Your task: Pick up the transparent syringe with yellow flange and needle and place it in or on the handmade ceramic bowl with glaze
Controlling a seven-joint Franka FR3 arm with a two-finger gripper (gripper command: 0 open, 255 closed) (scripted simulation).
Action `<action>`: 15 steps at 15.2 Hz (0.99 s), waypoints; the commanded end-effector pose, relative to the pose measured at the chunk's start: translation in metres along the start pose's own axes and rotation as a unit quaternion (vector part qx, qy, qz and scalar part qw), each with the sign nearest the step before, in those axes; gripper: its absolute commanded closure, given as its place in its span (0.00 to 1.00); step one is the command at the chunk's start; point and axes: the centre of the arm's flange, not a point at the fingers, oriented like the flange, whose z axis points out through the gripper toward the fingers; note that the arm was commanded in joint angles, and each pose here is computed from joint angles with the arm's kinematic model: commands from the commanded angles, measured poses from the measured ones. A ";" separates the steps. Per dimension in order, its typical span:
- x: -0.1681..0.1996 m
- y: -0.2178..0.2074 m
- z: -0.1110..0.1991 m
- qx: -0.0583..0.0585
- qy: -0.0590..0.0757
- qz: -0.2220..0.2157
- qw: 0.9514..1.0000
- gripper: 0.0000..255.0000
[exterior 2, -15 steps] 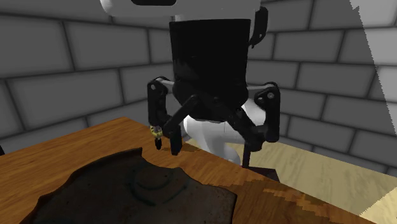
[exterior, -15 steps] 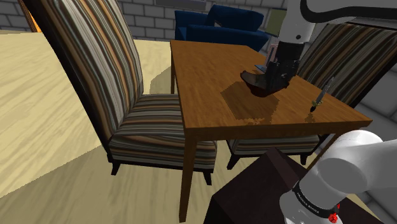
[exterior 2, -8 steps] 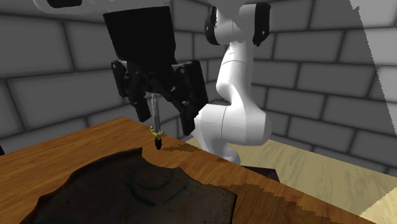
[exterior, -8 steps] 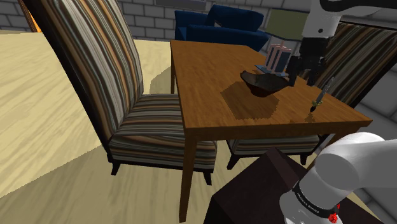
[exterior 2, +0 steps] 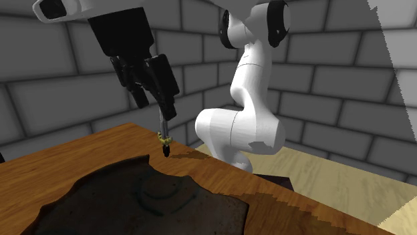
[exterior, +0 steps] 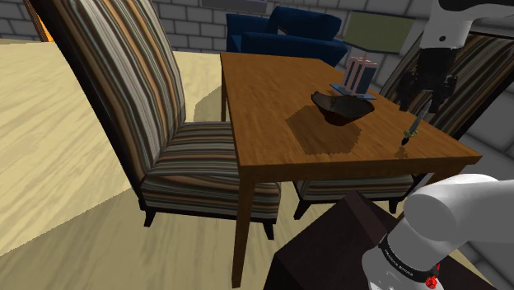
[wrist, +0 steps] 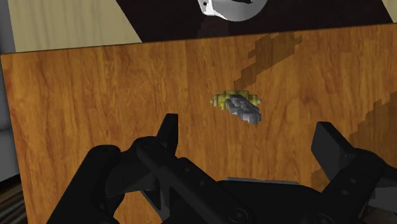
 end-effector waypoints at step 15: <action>0.000 0.002 0.032 0.000 -0.001 0.003 1.000 1.00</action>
